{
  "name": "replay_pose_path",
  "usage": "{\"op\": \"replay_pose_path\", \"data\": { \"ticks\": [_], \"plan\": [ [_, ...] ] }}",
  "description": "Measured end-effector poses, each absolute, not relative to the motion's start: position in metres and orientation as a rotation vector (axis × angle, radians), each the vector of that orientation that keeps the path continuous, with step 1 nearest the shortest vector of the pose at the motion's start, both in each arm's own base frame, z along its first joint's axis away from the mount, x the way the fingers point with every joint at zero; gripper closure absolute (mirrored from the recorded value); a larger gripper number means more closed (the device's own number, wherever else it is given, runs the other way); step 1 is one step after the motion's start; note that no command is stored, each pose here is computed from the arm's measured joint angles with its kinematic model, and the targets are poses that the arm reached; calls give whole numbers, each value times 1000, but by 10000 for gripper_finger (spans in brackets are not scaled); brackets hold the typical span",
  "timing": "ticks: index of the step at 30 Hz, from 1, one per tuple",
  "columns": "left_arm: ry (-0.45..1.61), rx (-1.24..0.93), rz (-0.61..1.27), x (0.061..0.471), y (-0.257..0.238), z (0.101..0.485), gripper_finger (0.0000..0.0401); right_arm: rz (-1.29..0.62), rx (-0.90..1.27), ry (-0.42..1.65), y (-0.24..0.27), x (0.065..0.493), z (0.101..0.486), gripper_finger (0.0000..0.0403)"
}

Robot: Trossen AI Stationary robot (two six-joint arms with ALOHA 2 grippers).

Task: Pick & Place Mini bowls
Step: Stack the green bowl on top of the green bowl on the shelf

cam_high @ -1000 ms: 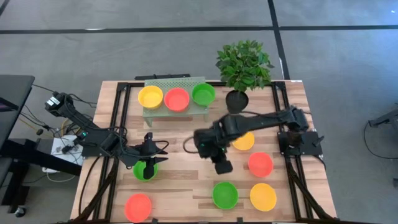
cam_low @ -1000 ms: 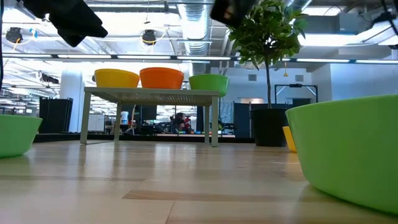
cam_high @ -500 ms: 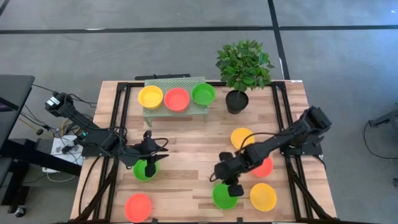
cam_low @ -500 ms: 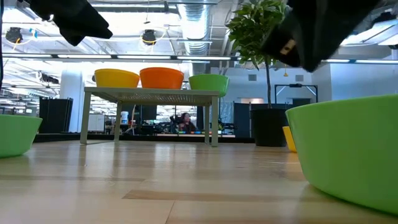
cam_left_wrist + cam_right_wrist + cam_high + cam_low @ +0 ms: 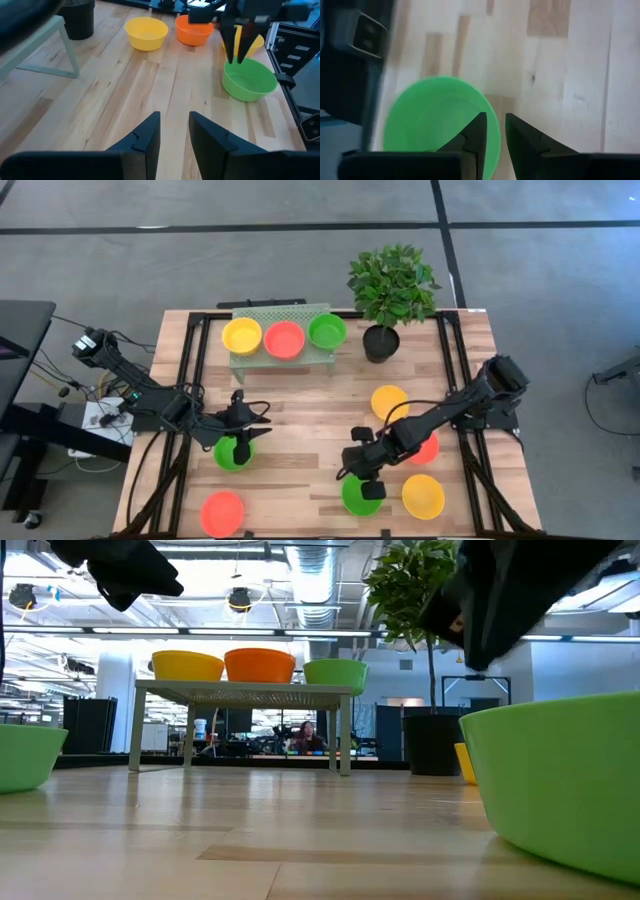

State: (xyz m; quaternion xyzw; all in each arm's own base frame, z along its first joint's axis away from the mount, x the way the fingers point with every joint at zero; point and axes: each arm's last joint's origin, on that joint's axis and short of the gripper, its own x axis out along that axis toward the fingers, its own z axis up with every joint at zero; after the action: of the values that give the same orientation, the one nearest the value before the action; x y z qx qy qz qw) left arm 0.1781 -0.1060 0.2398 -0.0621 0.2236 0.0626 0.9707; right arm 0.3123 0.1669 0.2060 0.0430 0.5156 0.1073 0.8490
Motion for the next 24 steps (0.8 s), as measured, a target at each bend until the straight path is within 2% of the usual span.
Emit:
{"op": "replay_pose_path", "data": {
  "ticks": [7,16,22,24],
  "plan": [
    [452,-123,125,178,-106,240,297,223,79,1192,173,318,174,337],
    [447,-126,124,178,-106,240,297,206,73,1248,173,319,160,340],
    [446,-127,124,178,-106,240,297,227,74,1243,168,320,166,393],
    [446,-127,123,178,-106,240,297,237,91,1254,166,320,166,394]
  ]
}}
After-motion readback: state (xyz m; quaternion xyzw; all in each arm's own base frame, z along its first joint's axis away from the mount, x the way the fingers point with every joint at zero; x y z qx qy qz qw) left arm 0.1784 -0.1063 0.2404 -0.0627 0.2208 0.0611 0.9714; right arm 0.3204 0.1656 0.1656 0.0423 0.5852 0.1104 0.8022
